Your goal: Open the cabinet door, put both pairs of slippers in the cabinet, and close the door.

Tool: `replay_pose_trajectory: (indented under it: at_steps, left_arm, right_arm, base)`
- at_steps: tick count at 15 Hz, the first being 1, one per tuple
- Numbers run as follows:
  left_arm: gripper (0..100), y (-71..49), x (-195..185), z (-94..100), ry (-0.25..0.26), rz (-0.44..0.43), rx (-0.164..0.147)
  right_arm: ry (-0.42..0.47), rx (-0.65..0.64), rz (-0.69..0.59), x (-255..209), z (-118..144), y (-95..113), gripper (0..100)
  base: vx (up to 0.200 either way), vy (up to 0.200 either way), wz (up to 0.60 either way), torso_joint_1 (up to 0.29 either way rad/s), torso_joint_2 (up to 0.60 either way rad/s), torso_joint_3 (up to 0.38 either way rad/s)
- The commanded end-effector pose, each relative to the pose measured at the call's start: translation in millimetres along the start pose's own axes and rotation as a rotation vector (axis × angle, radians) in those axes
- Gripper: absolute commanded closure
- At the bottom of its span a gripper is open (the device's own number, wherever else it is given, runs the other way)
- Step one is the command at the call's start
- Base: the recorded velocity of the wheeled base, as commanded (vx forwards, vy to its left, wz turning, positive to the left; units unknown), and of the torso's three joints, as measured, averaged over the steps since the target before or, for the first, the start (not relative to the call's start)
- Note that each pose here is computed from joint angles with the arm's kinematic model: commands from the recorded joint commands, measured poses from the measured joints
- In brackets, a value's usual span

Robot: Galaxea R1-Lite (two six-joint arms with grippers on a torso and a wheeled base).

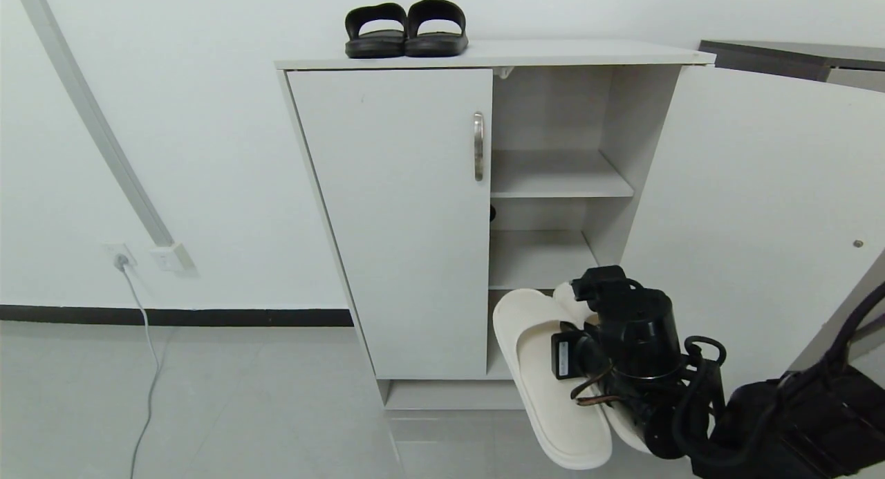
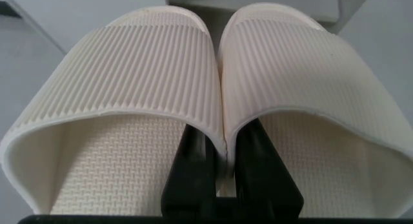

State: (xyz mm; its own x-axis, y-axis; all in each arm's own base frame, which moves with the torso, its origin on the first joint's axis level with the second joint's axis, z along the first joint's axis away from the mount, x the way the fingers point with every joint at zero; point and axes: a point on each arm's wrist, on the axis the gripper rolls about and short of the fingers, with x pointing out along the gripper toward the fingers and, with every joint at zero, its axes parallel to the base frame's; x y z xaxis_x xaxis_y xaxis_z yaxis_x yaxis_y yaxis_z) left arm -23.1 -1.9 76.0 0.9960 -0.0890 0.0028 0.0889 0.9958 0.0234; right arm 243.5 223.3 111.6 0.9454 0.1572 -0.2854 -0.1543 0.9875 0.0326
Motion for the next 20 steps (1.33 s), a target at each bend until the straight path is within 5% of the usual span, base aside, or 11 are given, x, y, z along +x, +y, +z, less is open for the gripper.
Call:
replay_pose_trajectory:
  at_steps: [1, 4, 9, 15, 20]
  left_arm:
    - [100, 0.0, 0, 0.4, 0.001, 0.002, -0.005]
    - [100, 0.0, 0, 0.4, 0.001, 0.000, -0.003]
    - [100, 0.0, 0, 0.4, 0.001, 0.000, -0.003]
    - [100, 0.0, 0, 0.4, 0.001, 0.002, -0.005]
    - [100, 0.1, 0, 0.4, 0.001, 0.005, -0.013]
  right_arm:
    - [-0.042, 0.010, -0.058, 20, 4, 20, 100]
    - [-0.078, 0.020, -0.181, 45, -5, 39, 100]
    - [-0.085, 0.023, -0.200, 47, -6, 41, 100]
    - [-0.080, 0.019, -0.201, 48, -8, 41, 100]
    - [-0.047, 0.003, -0.051, 47, -21, 48, 100]
  base:
    - [0.000, 0.000, 0.00, 0.000, 0.00, 0.000]
    - [0.000, 0.000, 0.00, 0.000, 0.00, 0.000]
    - [0.000, 0.000, 0.00, 0.000, 0.00, 0.000]
    - [0.000, -0.200, 0.00, 0.002, 0.00, 0.002]
    - [0.000, 0.000, 0.00, 0.000, 0.00, 0.000]
